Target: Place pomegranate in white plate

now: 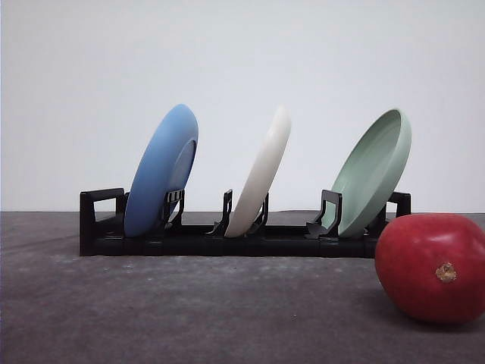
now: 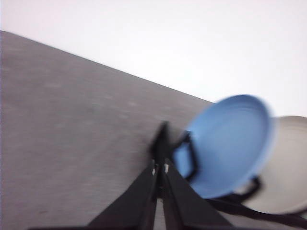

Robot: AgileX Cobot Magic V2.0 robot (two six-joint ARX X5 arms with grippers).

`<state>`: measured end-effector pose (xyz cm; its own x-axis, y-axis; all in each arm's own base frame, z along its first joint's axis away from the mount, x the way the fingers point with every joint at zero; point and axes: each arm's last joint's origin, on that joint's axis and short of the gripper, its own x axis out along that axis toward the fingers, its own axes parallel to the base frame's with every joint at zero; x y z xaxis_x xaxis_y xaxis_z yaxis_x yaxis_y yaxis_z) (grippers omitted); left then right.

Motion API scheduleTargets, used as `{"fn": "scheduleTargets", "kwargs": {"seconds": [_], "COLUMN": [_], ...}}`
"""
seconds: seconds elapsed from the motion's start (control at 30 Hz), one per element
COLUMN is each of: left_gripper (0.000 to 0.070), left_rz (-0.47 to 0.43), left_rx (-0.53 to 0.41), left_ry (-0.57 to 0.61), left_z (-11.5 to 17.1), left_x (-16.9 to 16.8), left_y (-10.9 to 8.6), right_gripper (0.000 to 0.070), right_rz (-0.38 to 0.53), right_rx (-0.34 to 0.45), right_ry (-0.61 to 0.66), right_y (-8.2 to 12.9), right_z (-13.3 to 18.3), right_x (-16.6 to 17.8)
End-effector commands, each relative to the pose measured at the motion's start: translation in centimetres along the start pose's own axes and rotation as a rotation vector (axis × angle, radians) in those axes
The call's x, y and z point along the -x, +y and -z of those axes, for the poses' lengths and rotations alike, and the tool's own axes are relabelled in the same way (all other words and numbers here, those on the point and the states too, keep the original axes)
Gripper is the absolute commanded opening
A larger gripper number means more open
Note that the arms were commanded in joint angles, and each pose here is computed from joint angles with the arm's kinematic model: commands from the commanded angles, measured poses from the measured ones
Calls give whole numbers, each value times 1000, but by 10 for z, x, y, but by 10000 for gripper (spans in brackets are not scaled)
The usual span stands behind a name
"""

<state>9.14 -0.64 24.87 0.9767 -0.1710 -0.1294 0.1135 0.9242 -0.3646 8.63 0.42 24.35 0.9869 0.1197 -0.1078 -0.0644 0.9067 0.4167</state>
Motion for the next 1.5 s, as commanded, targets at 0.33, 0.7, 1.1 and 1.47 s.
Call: {"fn": "scheduleTargets", "kwargs": {"seconds": [0.33,0.7,1.1,1.47], "left_gripper": [4,4,483,637], "left_rz": [386,740,735,724], "left_rx": [-62,-260,-262,-194], "left_ry": [309,404,403,473], "left_z": [-82,-105,-105,-101], "left_x": [-9,-18,-18,-33], "left_y": [-46,-65,-65,-65], "right_gripper": [5,5,163,633], "right_rz": [-359,-636,-638,-654], "right_rx": [140,255,254,250], "right_ry": [270,345,347,358], "right_y": [55,71,71,72], "right_z": [-93,-115,-115,-114], "right_x": [1,-5,-5,-5]}}
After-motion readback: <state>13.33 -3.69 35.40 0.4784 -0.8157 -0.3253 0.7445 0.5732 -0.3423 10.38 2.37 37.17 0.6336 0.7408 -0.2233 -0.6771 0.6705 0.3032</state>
